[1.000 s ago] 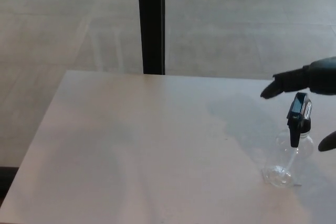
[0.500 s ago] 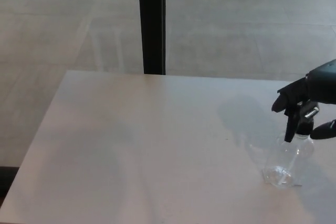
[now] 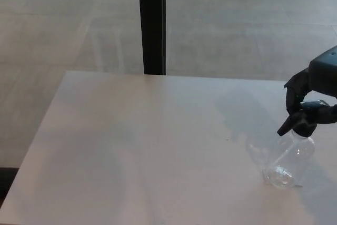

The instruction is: The robot uses its right hand to grab and lift the lid of the spray bottle kept in the middle of the desk and places the lid on the right side of the bottle

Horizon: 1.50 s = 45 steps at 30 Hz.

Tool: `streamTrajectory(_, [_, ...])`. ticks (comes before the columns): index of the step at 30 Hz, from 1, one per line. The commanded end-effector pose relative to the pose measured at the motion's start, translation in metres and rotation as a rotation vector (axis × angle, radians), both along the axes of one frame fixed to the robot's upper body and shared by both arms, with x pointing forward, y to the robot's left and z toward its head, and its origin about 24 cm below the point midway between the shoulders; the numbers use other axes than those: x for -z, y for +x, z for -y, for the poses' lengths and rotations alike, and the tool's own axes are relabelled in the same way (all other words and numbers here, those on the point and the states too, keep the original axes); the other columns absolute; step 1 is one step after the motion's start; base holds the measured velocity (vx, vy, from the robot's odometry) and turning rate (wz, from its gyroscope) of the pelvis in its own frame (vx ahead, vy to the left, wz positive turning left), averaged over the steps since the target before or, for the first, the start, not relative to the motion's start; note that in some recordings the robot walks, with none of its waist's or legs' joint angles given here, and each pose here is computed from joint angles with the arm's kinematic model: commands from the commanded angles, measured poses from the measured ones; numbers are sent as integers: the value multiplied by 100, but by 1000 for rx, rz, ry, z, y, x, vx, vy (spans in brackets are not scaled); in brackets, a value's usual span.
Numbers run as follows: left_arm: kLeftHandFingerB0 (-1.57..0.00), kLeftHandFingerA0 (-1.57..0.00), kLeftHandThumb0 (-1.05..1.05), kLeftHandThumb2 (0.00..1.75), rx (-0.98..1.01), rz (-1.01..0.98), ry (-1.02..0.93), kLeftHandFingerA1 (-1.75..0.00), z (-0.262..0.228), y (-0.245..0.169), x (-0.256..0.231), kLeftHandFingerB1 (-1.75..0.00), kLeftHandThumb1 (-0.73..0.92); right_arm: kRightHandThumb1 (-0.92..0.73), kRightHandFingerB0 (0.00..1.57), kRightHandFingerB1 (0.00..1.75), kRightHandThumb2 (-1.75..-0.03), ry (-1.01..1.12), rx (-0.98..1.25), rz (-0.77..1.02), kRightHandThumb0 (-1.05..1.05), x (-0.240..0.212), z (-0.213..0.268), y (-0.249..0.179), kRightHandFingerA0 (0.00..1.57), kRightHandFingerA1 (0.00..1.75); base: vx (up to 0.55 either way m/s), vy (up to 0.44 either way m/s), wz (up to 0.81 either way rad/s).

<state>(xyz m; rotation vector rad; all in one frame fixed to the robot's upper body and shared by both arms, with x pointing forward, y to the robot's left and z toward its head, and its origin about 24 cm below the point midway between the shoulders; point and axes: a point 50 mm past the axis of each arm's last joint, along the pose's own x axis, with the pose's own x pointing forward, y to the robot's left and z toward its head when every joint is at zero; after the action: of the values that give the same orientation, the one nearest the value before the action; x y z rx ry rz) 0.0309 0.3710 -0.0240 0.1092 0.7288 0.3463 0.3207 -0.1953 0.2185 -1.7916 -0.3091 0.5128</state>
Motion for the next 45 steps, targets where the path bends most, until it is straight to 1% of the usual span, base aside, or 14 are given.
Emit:
streamTrajectory(1, [-41,-53,-62,96,64,-24,19,-64,2,-1,0,-55,58,-57,92,76,-60,-43,-279,405,-34,18,-9,-12,85,164,0,0,0])
streamTrajectory(6, [-47,-59,-61,62,68,-30,12,-57,-2,-3,4,-40,71,-55,92,84,-60,-24,-276,400,-31,22,-8,-11,89,166,0,0,0])
streamTrajectory(10, [-39,-52,-64,95,72,-36,13,-62,-4,-3,6,-54,57,-61,91,80,-62,27,-242,340,-34,24,-5,-10,94,171,0,0,0])
streamTrajectory(11, [-40,-52,-62,95,76,-35,12,-64,-3,-3,6,-54,57,-48,83,91,-94,21,-221,312,-33,22,-4,-9,119,132,0,0,0])
streamTrajectory(13, [-45,-56,-62,61,76,-36,13,-54,-3,-2,6,-40,71,-61,77,141,-84,95,-191,282,-27,18,-1,-7,95,175,0,0,0])
streamTrajectory(15, [-41,-53,-63,95,70,-41,17,-64,-3,-1,6,-54,57,-58,79,139,-87,120,-172,273,-27,13,2,-5,97,175,0,0,0])
streamTrajectory(16, [-47,-57,-61,61,71,-39,15,-54,-3,-1,7,-39,71,-57,79,139,-89,132,-167,274,-28,11,2,-4,98,175,0,0,0])
streamTrajectory(32, [-45,-57,-60,62,76,-26,26,-53,-5,1,3,-41,74,-47,81,138,-95,142,-145,278,-24,-27,14,0,97,175,0,0,0])
streamTrajectory(35, [-41,-52,-62,98,83,-25,26,-65,-4,1,1,-56,60,-46,79,150,-106,135,-128,268,-23,-37,17,1,95,175,0,0,0])
streamTrajectory(37, [-50,-58,-62,62,77,-21,28,-55,-5,1,-1,-42,75,-44,73,163,-109,126,-117,267,-20,-54,21,0,92,175,0,0,0])
streamTrajectory(38, [-42,-54,-62,99,80,-21,28,-65,-5,1,-1,-56,59,-46,72,161,-106,106,-109,275,-21,-58,23,0,92,175,0,0,0])
streamTrajectory(40, [-50,-60,-62,62,71,-21,27,-56,-5,2,0,-42,74,-45,74,157,-107,92,-105,285,-22,-65,24,-1,93,175,0,0,0])
streamTrajectory(41, [-42,-54,-61,99,75,-21,33,-65,-5,2,-1,-56,59,-42,74,156,-106,81,-108,301,-20,-71,25,-1,93,175,0,0,0])
streamTrajectory(45, [-47,-56,-65,62,89,-17,41,-55,-6,1,-2,-42,75,-48,75,149,-111,73,-46,412,-22,-116,43,0,91,175,0,0,0])
